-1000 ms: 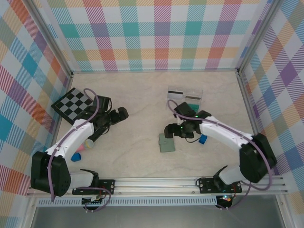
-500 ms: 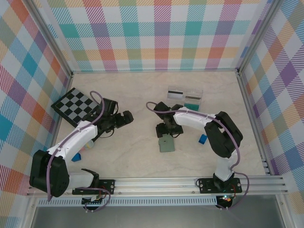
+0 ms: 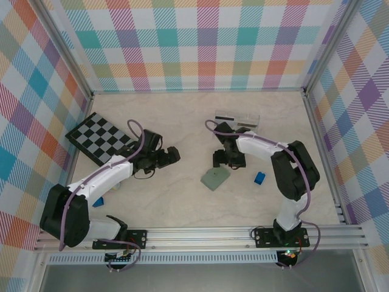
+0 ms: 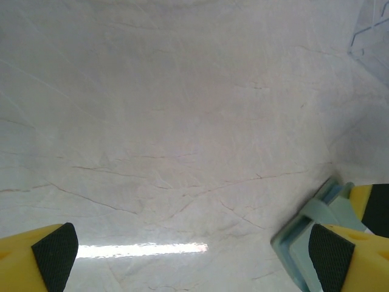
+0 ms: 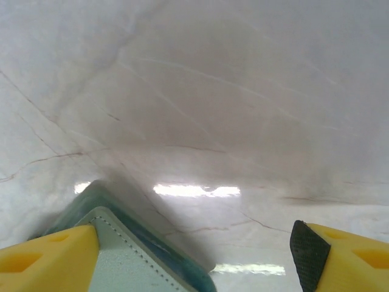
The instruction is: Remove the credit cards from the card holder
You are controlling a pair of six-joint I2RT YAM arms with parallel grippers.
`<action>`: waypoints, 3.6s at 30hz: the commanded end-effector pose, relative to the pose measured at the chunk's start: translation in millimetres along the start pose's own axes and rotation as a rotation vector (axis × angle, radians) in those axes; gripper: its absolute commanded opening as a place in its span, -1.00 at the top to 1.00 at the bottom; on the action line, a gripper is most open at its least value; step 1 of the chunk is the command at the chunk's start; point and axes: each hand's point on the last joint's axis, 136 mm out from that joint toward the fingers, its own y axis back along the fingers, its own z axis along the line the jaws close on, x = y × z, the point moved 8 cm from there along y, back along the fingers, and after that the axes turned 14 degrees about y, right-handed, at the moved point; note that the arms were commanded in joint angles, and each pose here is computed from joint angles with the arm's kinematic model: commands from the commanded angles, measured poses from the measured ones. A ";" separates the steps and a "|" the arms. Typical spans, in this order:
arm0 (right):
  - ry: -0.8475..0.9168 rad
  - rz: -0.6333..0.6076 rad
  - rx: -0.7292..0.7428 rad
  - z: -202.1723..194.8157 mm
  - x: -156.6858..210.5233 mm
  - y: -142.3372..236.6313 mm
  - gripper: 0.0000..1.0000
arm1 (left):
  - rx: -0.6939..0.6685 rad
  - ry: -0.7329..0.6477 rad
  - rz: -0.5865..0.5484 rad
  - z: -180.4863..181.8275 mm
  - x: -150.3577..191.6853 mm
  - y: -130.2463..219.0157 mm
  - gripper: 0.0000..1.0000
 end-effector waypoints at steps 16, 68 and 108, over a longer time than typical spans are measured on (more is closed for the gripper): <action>0.031 0.085 -0.282 17.7 17.2 6.7 -0.67 | 0.002 0.077 0.123 -10.0 48.0 -31.4 -0.97; 0.053 0.109 -0.494 68.1 36.6 -4.6 0.20 | 0.229 0.332 0.227 -19.6 99.9 -81.3 0.08; 0.220 -0.011 -0.376 64.6 19.0 47.8 -0.09 | 0.359 0.186 0.255 -31.9 93.1 -57.9 0.87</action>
